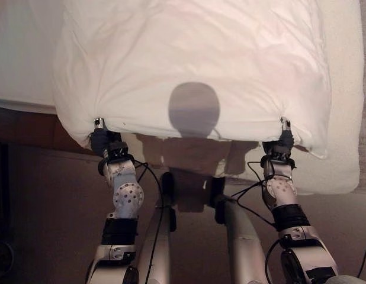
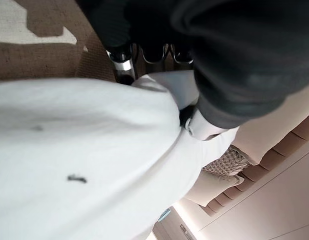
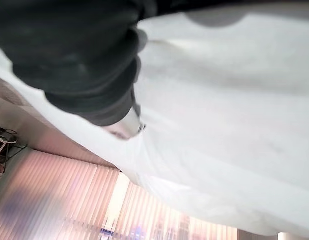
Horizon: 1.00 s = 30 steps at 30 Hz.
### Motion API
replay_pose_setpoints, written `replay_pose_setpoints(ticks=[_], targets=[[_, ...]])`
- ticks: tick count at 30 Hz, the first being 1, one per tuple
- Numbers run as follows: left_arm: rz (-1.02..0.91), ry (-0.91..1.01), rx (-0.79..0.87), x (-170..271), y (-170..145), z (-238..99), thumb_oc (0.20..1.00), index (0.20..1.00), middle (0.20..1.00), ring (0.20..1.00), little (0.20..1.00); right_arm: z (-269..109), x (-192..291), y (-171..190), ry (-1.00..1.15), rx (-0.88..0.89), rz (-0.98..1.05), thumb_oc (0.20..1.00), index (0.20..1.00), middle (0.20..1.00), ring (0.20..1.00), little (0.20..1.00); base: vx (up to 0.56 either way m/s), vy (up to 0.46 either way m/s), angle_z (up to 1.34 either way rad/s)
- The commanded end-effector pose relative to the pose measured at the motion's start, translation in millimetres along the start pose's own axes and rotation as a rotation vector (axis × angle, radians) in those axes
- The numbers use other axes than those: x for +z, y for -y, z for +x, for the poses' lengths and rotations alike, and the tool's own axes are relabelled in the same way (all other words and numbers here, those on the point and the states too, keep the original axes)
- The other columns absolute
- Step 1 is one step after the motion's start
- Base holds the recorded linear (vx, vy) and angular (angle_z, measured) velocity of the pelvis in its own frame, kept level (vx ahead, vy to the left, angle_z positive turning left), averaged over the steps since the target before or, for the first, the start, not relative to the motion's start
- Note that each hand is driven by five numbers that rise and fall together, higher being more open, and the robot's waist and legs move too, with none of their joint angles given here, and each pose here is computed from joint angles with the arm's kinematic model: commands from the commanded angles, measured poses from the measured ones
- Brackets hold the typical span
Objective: Make the bed
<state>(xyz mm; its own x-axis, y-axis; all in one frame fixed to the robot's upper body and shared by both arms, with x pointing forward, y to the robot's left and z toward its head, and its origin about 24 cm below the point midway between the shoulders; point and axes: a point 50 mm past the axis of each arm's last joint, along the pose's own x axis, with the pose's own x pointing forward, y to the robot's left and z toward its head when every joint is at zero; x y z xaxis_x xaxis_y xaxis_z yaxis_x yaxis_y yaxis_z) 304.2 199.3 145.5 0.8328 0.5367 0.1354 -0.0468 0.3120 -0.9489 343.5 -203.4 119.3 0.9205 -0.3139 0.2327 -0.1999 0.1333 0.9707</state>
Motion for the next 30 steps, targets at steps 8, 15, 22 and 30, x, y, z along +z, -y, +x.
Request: replay_pose_setpoints(ticks=[8,15,22,30], targets=[[-0.038,0.106,0.076,32.7,-48.0,-4.9,1.0,1.0,1.0,1.0,1.0,-19.5,19.2,-44.7,0.087,0.321,0.027,0.2,0.2,0.2,0.2,0.2,0.0,0.0,0.0],[-0.081,-0.072,0.161,-2.4,-79.2,-13.6,1.0,1.0,1.0,1.0,1.0,-36.0,4.5,-77.7,0.02,0.513,0.059,0.2,0.2,0.2,0.2,0.2,0.0,0.008,-0.05],[-0.093,-0.26,0.138,-45.0,-81.2,-19.0,1.0,1.0,1.0,1.0,1.0,-48.2,-11.7,-98.5,-0.062,0.639,0.1,0.2,0.2,0.2,0.2,0.2,0.01,0.002,-0.07],[-0.154,-0.317,0.083,-69.6,-56.9,-7.4,1.0,1.0,1.0,1.0,1.0,-53.2,-23.2,-102.7,-0.12,0.667,0.134,0.2,0.2,0.2,0.2,0.2,0.01,-0.001,-0.06]])
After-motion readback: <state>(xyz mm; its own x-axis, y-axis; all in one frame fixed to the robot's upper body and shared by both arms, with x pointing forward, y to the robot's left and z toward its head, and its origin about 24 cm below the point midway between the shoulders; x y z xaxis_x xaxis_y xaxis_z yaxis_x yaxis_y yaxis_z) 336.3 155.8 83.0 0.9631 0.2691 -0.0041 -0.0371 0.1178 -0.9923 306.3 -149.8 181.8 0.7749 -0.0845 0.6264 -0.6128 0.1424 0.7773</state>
